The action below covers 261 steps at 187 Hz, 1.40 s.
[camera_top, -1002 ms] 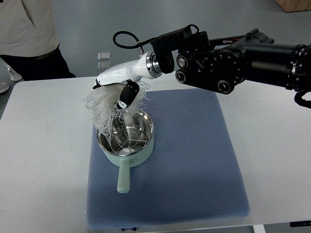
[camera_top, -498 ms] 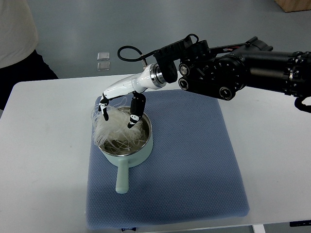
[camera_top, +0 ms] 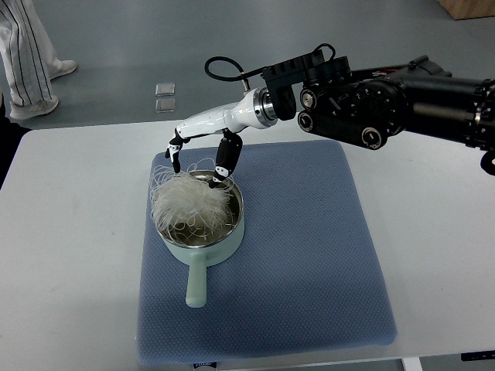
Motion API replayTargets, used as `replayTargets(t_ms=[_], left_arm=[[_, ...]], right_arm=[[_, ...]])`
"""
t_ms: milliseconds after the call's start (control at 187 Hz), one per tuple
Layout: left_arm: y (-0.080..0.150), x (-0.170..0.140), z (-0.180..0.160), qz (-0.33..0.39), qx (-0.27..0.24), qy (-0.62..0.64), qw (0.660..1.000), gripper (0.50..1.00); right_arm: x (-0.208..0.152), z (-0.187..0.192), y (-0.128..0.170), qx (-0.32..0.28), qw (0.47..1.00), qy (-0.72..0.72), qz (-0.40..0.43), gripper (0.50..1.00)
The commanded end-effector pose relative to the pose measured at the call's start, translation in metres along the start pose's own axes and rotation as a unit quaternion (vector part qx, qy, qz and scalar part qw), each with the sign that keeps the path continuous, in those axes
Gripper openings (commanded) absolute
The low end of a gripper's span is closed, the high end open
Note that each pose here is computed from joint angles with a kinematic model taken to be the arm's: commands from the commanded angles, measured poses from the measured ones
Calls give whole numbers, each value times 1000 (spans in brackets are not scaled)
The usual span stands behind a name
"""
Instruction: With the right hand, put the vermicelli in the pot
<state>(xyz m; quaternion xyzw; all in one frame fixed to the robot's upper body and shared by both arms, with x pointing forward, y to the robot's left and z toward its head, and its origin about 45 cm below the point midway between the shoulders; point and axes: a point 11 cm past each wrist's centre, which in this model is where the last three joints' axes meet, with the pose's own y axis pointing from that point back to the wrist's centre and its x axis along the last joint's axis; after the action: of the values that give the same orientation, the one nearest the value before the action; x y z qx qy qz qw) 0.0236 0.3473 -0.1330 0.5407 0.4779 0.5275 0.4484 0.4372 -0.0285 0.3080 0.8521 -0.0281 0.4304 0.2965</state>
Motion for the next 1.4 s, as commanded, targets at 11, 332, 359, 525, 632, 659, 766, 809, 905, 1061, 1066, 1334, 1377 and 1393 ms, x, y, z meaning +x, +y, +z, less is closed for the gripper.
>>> replayTargets(t_ms=[11,332,359,525,632,659,766,809,905,1061,1066,1334,1377,1393], left_arm=[[0,0,0,-1,0,0,1000,1000],[0,-1,1,-1,-1,0,1000,1000],[0,0,1,-1,-1,-1,1000,1000],[0,0,1,-1,-1,-1,1000,1000],[0,-1,2,-1,-1,-1,1000,1000],[0,-1,3,-1,-2,-1,1000,1000],[0,-1,3,-1,-2,-1,1000,1000],[0,-2,3,-2,-2,-1,1000,1000],[0,-2,3,-2,-2,-1,1000,1000],[0,-1,3,-1,-2,-1,1000,1000],[0,-1,3,-1,-2,-1,1000,1000],[0,-1,3,-2,-2,-1,1000,1000],[0,-1,3,-2,-2,-1,1000,1000],[0,-1,3,-2,-2,-1,1000,1000]], right_arm=[[9,12,12,-4,999,-36,31,897],[33,57,58,3,972,-164,169,919],[34,65,64,3,965,-183,189,921],[22,108,92,-10,920,-270,282,923],[7,135,107,-23,885,-320,336,924],[1,143,110,-26,872,-338,353,924],[-22,170,125,-33,820,-401,407,924],[-33,178,129,-32,798,-428,423,921],[-50,188,135,-23,755,-472,455,921],[-78,205,145,-16,669,-542,509,924],[-78,205,145,-16,669,-542,509,924],[-110,221,152,-29,580,-603,547,924],[-113,224,155,-26,565,-612,553,924],[-114,224,155,-22,559,-616,555,924]])
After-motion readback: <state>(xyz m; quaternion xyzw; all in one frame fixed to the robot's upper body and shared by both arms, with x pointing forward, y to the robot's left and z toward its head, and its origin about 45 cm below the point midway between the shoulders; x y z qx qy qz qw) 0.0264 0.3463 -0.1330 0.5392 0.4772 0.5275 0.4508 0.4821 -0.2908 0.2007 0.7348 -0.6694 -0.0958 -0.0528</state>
